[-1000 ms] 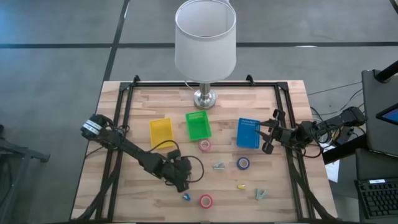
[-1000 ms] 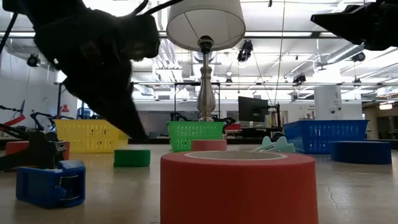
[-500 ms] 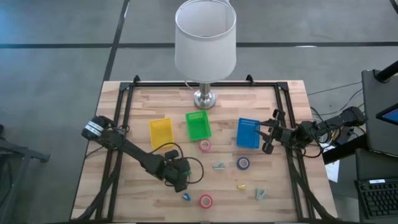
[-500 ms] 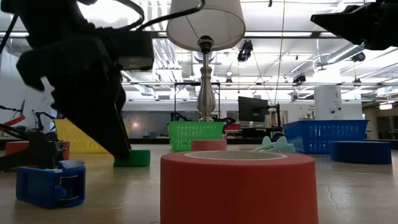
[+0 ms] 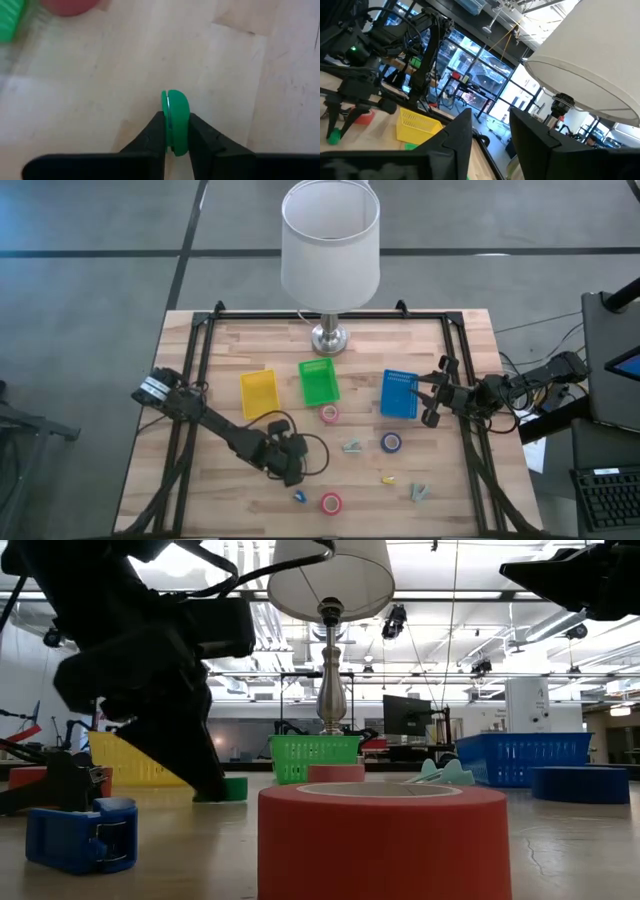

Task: Pick and place Stapler, Stapler remover, tape
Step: Put the green stapler into the yellow bin

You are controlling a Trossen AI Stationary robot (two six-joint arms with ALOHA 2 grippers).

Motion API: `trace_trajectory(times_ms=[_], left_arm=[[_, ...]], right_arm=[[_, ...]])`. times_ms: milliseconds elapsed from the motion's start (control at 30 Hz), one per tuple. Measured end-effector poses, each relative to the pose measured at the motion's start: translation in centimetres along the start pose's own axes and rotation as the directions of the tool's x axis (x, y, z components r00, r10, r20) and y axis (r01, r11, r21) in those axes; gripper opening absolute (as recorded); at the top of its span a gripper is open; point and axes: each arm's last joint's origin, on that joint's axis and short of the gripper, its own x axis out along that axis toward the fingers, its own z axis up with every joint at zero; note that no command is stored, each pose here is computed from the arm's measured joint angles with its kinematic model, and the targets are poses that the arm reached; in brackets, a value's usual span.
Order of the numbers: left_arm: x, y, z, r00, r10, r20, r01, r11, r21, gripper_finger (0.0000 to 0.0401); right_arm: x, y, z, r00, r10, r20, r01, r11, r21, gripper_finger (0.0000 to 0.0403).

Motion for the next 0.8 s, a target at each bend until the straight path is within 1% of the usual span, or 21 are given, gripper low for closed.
trace_trajectory(times_ms=[100, 267, 433, 533, 567, 633, 733, 800], left_arm=[[-1.1, 0.5, 0.3, 0.999, 0.033, 0.006, -0.033, 0.999, -0.005, 0.0051], [-4.5, 2.7, 0.4, 0.985, 0.172, -0.02, -0.172, 0.984, -0.037, 0.0051], [-8.8, 5.7, 0.3, 0.947, 0.319, -0.032, -0.32, 0.942, -0.099, 0.0069], [-10.6, 7.6, -0.1, 0.921, 0.382, -0.071, -0.389, 0.904, -0.176, 0.0072], [-10.8, 8.2, -0.3, 0.913, 0.399, -0.085, -0.408, 0.892, -0.196, 0.0073], [-10.7, 9.3, -0.9, 0.909, 0.403, -0.107, -0.417, 0.883, -0.215, 0.0074], [-9.7, 10.5, -1.7, 0.909, 0.398, -0.122, -0.415, 0.89, -0.187, 0.0075], [-8.6, 11.2, -2.1, 0.914, 0.387, -0.121, -0.403, 0.902, -0.154, 0.0076]], right_arm=[[0.0, 0.0, 0.0, 1.0, 0.0, 0.0, 0.0, 1.0, 0.0, 0.0121], [0.0, 0.0, 0.0, 1.0, 0.001, -0.001, -0.001, 1.0, 0.0, 0.0124], [0.0, 0.0, 0.0, 1.0, 0.001, 0.0, -0.001, 1.0, 0.0, 0.0129], [0.0, 0.0, 0.0, 1.0, 0.001, 0.0, -0.001, 1.0, -0.001, 0.0129], [0.0, 0.0, 0.0, 1.0, 0.0, 0.0, 0.0, 1.0, -0.001, 0.0128], [0.0, 0.0, 0.0, 1.0, 0.001, 0.0, -0.001, 1.0, -0.004, 0.0126], [0.0, 0.0, 0.0, 1.0, 0.001, 0.0, -0.001, 1.0, -0.004, 0.0122], [0.0, 0.0, 0.0, 1.0, 0.001, 0.0, -0.001, 1.0, -0.003, 0.0121]])
